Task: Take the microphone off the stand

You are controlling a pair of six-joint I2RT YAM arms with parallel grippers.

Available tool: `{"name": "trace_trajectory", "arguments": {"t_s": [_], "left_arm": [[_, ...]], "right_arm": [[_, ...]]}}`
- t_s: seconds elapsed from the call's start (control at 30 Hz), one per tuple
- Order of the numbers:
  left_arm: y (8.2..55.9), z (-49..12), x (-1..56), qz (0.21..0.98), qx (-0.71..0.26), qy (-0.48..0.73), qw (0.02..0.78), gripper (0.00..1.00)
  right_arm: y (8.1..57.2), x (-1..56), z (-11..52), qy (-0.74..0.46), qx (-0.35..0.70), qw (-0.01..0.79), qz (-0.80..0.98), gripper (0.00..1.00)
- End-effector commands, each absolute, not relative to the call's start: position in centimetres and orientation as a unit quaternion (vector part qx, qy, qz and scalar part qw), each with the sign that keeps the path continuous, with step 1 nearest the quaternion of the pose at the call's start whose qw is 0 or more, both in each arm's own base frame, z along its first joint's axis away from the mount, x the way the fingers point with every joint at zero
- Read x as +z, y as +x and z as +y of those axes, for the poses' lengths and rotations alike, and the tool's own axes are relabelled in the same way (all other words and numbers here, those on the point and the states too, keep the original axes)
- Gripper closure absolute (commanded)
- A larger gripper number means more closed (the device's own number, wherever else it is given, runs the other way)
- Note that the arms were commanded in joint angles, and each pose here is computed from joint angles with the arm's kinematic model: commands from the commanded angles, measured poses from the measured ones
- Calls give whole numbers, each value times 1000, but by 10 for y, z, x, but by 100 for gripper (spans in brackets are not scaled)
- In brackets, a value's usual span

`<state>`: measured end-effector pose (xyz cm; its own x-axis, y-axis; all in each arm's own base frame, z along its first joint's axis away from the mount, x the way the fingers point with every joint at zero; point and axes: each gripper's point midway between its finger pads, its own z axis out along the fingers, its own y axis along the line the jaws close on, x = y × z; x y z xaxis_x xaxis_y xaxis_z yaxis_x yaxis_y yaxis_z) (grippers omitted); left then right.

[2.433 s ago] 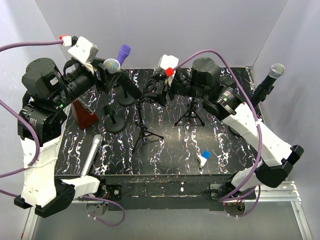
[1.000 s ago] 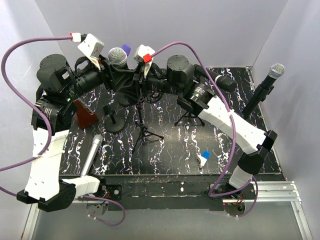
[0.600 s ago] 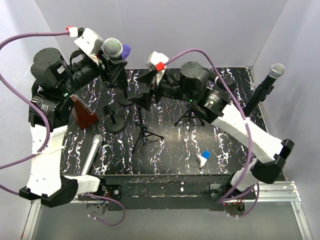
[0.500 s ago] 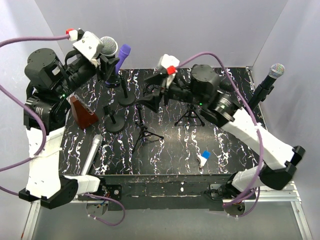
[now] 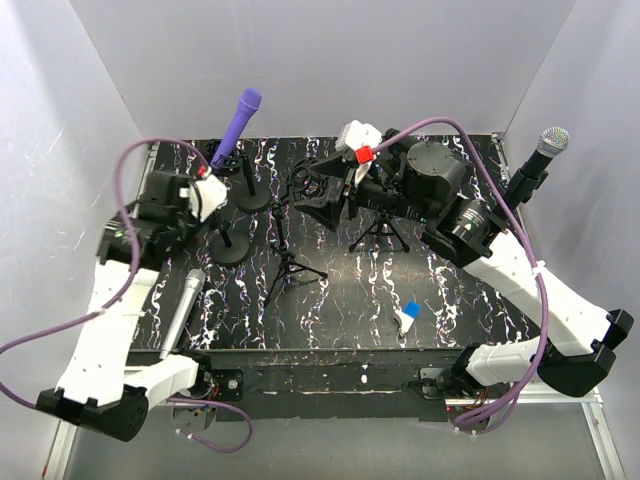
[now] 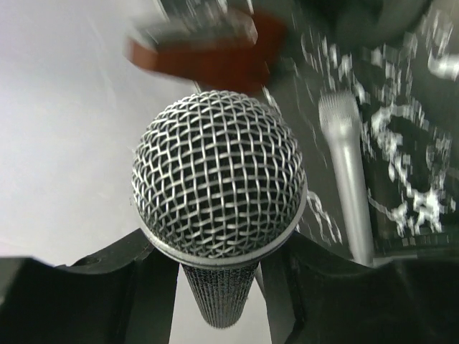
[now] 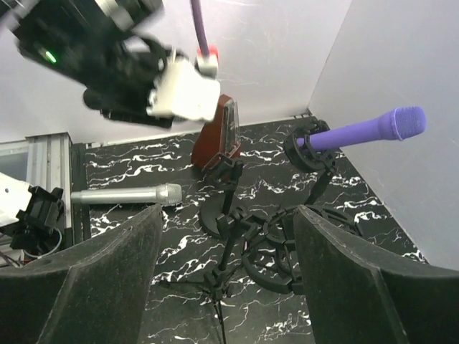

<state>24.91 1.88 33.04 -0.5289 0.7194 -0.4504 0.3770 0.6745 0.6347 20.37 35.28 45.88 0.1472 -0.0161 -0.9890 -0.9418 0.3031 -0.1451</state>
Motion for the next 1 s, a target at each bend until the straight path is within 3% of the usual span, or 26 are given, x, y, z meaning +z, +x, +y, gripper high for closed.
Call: {"name": "trace_trajectory", "arguments": {"t_s": [0.0, 0.13, 0.3, 0.57, 0.83, 0.97], "left_arm": [[211, 70, 264, 889, 311, 239, 238, 100], [220, 96, 205, 897, 344, 161, 229, 100], [233, 117, 160, 925, 304, 71, 214, 100], [240, 120, 92, 943, 272, 69, 180, 100], [241, 126, 72, 942, 270, 61, 190, 99], [233, 118, 54, 951, 244, 75, 174, 76]], "right_arm": [[205, 466, 349, -441, 384, 615, 529, 21], [204, 464, 350, -439, 393, 610, 530, 21], [209, 462, 342, -438, 380, 614, 536, 22], [209, 467, 343, -444, 379, 615, 530, 23], [211, 467, 343, -441, 381, 614, 532, 23], [210, 465, 344, -442, 387, 609, 533, 23]]}}
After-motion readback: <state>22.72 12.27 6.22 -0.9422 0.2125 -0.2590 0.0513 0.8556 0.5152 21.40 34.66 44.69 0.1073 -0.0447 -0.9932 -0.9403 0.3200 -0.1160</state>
